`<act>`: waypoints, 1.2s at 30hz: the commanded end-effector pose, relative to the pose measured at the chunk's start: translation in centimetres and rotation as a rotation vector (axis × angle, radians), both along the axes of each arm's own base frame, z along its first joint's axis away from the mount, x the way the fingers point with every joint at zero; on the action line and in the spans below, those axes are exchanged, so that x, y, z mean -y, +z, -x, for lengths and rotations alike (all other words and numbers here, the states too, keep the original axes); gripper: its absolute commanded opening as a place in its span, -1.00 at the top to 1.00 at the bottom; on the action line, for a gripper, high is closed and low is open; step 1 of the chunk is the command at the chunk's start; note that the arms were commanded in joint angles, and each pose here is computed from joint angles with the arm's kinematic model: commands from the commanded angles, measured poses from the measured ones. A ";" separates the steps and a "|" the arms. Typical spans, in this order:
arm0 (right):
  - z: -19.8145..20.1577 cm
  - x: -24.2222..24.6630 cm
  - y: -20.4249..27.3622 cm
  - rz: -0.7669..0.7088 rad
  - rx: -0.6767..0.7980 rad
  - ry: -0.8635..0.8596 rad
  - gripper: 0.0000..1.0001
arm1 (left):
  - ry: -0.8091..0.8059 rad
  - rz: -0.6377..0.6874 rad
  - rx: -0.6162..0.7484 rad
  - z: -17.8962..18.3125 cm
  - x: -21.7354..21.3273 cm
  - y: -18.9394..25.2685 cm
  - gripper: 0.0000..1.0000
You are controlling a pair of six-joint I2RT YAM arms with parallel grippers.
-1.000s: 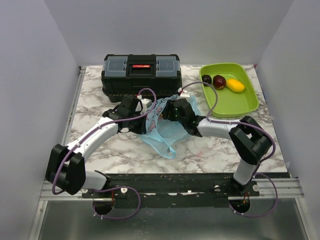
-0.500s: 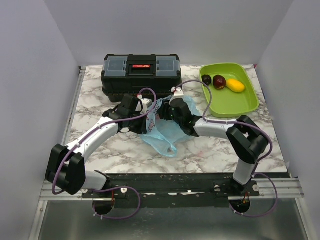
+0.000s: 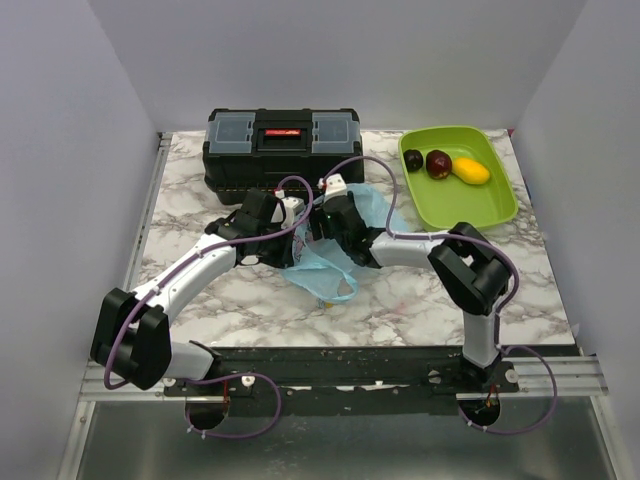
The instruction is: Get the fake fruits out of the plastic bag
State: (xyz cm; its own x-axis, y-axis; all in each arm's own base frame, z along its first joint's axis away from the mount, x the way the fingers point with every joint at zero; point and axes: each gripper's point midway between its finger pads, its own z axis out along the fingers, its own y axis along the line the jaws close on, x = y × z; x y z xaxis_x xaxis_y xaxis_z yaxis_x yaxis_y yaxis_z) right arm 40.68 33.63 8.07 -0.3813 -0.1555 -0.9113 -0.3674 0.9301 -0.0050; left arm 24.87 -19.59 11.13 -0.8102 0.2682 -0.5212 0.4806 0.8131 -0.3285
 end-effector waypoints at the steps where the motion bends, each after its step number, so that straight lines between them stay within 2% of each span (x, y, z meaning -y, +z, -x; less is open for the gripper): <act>1: -1.0 1.1 -1.3 0.133 0.038 -0.036 -0.58 | -0.028 0.023 0.010 0.2 0.5 1.0 1.00; 7: -2.8 3.2 -2.2 0.214 0.078 -0.194 -0.64 | -0.029 0.024 0.012 0.2 0.6 1.1 1.00; 14: -4.5 4.2 -2.2 0.195 0.159 -0.344 -0.35 | -0.028 0.023 0.014 0.2 0.5 1.1 1.00; 21: -5.8 4.7 -3.0 0.221 0.204 -0.433 -0.32 | -0.025 0.018 0.018 0.2 0.4 1.1 1.00; 23: -5.8 4.7 -3.3 0.229 0.210 -0.423 -0.21 | -0.026 0.018 0.017 0.2 0.5 1.1 1.00; 30: -4.8 5.0 -2.0 0.197 0.187 -0.393 0.40 | -0.027 0.018 0.013 0.2 0.5 1.0 1.00; 36: -2.3 3.5 -1.1 0.090 0.106 -0.232 0.52 | -0.027 0.017 0.009 0.2 0.5 0.9 1.00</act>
